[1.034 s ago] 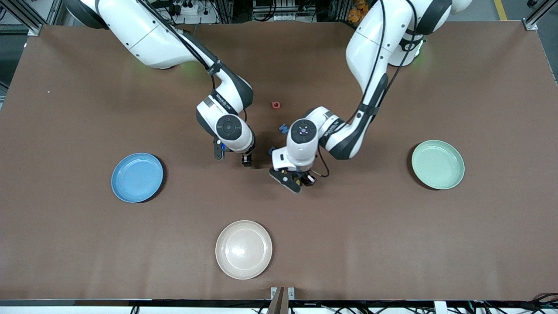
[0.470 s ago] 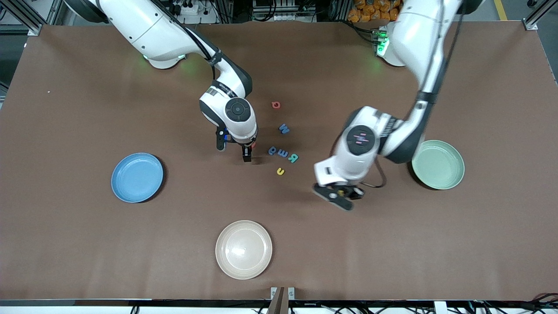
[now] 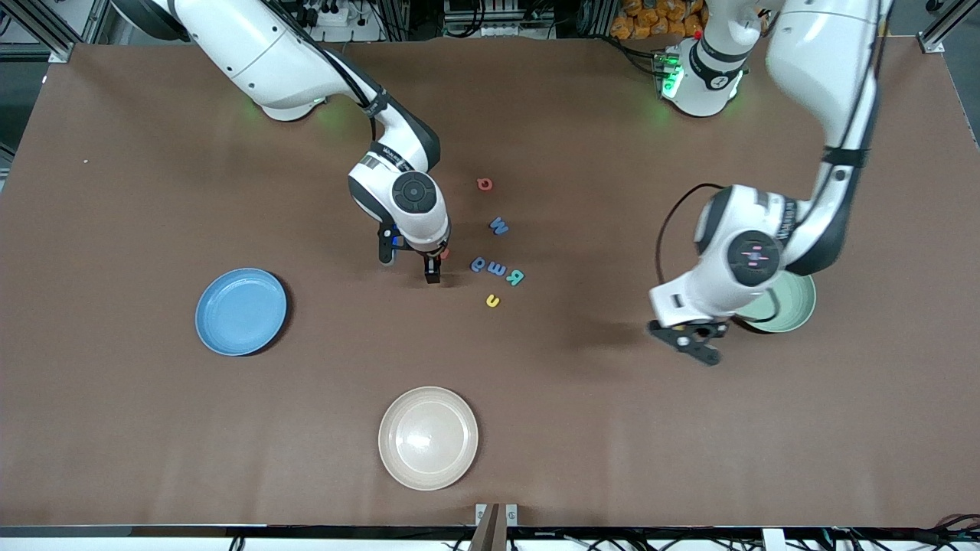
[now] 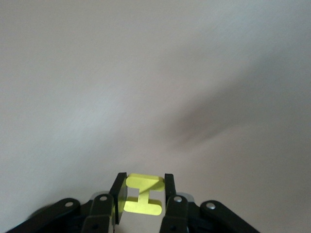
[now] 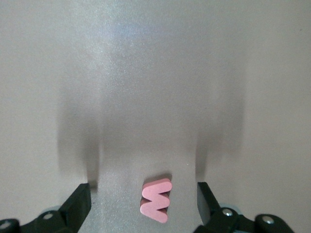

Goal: Sort upper and lower case letters into plates
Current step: 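Carry the yellow H to the green plate with the left gripper and release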

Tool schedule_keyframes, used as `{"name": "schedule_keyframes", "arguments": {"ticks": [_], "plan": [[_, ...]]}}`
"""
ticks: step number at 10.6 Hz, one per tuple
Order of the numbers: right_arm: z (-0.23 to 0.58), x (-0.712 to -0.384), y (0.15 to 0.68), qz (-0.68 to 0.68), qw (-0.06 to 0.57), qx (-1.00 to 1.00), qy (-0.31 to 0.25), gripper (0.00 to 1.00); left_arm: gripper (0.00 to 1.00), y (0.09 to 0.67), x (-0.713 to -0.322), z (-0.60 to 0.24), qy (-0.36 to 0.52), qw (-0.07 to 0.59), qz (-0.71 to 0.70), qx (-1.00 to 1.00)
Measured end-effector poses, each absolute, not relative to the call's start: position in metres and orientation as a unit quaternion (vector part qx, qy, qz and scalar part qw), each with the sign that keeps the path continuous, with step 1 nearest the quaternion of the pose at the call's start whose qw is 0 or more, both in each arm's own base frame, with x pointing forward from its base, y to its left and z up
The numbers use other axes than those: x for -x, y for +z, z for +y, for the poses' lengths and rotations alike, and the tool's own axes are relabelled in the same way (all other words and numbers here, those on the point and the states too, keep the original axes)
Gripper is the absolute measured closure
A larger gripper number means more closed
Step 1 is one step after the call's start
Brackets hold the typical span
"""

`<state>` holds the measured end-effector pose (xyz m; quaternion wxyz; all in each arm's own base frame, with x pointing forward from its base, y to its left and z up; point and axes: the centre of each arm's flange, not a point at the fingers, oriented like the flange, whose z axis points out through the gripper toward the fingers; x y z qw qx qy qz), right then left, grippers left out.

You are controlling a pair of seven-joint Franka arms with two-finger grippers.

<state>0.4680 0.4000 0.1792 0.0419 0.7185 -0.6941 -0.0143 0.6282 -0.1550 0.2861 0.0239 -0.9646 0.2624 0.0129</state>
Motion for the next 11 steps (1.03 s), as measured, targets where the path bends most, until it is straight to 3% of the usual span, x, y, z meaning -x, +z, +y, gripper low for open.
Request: {"name": "schedule_keyframes", "arguments": {"ticks": [5, 9, 10, 11], "plan": [[0.401, -0.465, 0.175, -0.687, 0.035, -0.725, -0.015, 0.06, 0.65, 0.274, -0.595, -0.06, 0.054, 0.02, 0.211, 0.976], [0.405, -0.461, 0.175, -0.68, 0.03, -0.732, -0.018, 0.14, 0.65, 0.24, -0.566, 0.024, 0.099, 0.017, 0.146, 0.984], [0.405, -0.461, 0.175, -0.68, 0.03, -0.732, -0.018, 0.15, 0.63, 0.236, -0.562, 0.039, 0.105, 0.017, 0.139, 0.984], [0.405, -0.461, 0.175, -0.68, 0.03, -0.733, -0.018, 0.23, 0.5, 0.234, -0.56, 0.044, 0.108, 0.018, 0.136, 0.985]]}}
